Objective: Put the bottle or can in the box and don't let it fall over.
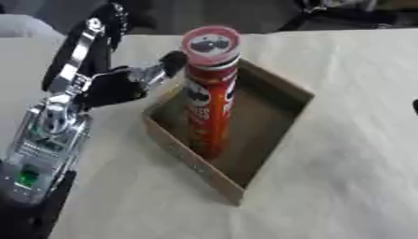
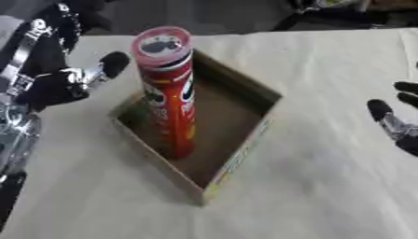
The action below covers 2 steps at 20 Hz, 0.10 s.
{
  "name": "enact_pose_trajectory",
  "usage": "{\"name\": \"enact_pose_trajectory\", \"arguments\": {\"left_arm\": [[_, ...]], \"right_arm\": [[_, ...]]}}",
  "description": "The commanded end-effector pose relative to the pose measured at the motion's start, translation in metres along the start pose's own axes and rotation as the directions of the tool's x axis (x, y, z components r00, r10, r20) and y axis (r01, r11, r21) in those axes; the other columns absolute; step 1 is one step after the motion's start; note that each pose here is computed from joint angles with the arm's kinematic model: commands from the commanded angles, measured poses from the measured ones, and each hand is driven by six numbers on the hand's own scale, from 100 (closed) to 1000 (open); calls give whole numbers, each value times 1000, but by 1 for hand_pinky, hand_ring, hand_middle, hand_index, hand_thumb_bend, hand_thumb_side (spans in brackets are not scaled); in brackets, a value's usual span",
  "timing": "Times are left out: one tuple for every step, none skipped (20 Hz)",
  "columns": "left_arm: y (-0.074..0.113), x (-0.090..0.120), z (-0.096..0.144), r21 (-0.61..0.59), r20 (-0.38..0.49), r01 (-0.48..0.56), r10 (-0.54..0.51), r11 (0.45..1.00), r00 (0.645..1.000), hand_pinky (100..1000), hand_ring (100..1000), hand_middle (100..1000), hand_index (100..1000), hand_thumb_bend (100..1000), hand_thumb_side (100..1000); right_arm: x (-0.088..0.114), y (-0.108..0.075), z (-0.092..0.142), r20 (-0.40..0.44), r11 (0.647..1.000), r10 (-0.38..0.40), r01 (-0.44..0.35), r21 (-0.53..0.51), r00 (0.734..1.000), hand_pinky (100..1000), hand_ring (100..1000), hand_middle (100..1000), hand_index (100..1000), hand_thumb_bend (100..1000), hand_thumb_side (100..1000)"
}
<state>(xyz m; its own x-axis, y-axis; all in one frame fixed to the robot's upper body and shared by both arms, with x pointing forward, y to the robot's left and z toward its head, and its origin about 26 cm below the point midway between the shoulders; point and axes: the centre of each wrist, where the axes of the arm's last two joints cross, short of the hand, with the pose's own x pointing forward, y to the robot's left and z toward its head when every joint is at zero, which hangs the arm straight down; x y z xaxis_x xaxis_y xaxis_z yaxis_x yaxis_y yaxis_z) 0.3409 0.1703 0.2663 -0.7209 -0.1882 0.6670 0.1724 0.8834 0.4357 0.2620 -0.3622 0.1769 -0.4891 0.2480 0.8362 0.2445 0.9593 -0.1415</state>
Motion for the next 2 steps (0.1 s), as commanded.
{"name": "enact_pose_trajectory", "arguments": {"left_arm": [[19, 10, 4, 53, 28, 22, -24, 998, 999, 1000, 791, 605, 798, 546, 350], [24, 10, 7, 74, 22, 29, -31, 997, 999, 1000, 790, 604, 796, 602, 316]], "right_arm": [[11, -3, -4, 38, 1000, 20, -20, 11, 999, 841, 784, 931, 842, 492, 100], [11, -4, -4, 38, 1000, 21, -21, 9, 999, 841, 784, 931, 842, 492, 100]]}}
